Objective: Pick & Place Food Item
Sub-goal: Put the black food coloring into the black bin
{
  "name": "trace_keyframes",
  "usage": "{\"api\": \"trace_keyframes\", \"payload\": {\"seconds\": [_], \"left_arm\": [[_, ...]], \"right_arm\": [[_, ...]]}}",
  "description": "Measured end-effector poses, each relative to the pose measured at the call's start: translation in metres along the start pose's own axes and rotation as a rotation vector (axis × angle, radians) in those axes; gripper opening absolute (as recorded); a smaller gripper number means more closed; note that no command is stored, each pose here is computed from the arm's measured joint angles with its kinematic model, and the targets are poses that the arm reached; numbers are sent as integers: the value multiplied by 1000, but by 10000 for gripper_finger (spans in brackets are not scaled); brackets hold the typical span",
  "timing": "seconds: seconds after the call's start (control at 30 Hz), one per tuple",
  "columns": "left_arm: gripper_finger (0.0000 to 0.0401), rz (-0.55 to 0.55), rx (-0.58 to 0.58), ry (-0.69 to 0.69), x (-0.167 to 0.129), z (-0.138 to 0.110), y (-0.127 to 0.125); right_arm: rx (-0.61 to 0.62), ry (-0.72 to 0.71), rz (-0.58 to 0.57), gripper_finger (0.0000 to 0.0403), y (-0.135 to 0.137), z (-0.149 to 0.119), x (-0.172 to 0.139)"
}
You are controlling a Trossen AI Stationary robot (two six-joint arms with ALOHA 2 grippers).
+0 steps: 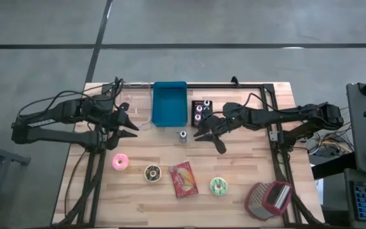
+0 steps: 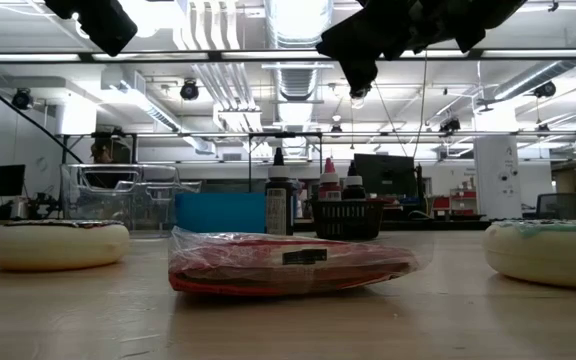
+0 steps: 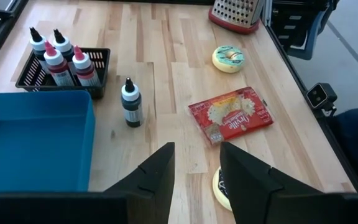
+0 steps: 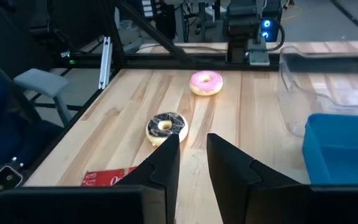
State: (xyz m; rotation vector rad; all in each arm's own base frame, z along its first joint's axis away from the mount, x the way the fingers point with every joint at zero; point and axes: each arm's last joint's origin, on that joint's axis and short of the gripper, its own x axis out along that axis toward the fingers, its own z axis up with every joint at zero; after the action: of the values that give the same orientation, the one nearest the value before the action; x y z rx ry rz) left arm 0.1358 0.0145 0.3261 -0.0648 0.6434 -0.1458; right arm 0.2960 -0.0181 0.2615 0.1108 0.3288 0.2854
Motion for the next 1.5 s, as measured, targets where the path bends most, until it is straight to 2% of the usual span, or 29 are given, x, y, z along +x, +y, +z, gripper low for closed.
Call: {"api": "trace_keyframes", "payload": {"seconds": [0.17,0.3,0.4,0.57,0.7,0.93,1.13,1.33,1.5], "left_arm": [[133,0,0,0,0,0,0],[133,0,0,0,0,0,0],[133,0,0,0,0,0,0],[133,0,0,0,0,0,0],[133,0,0,0,0,0,0],[133,0,0,0,0,0,0],[133,1,0,0,0,0,0],[133,0,0,0,0,0,0],[133,0,-1,5,1,0,0]], "right_arm": [[18,-108,15,72,3,11,0],[100,-91,18,63,6,8,6],[75,-20,-86,59,1,-4,13],[70,-33,-321,62,-9,-7,17],[87,16,-336,67,-13,-20,29],[225,68,-341,78,-19,-37,42],[249,33,-365,112,-19,-29,34],[204,61,-481,176,-18,-27,25],[228,49,-431,211,-17,-25,26]]}}
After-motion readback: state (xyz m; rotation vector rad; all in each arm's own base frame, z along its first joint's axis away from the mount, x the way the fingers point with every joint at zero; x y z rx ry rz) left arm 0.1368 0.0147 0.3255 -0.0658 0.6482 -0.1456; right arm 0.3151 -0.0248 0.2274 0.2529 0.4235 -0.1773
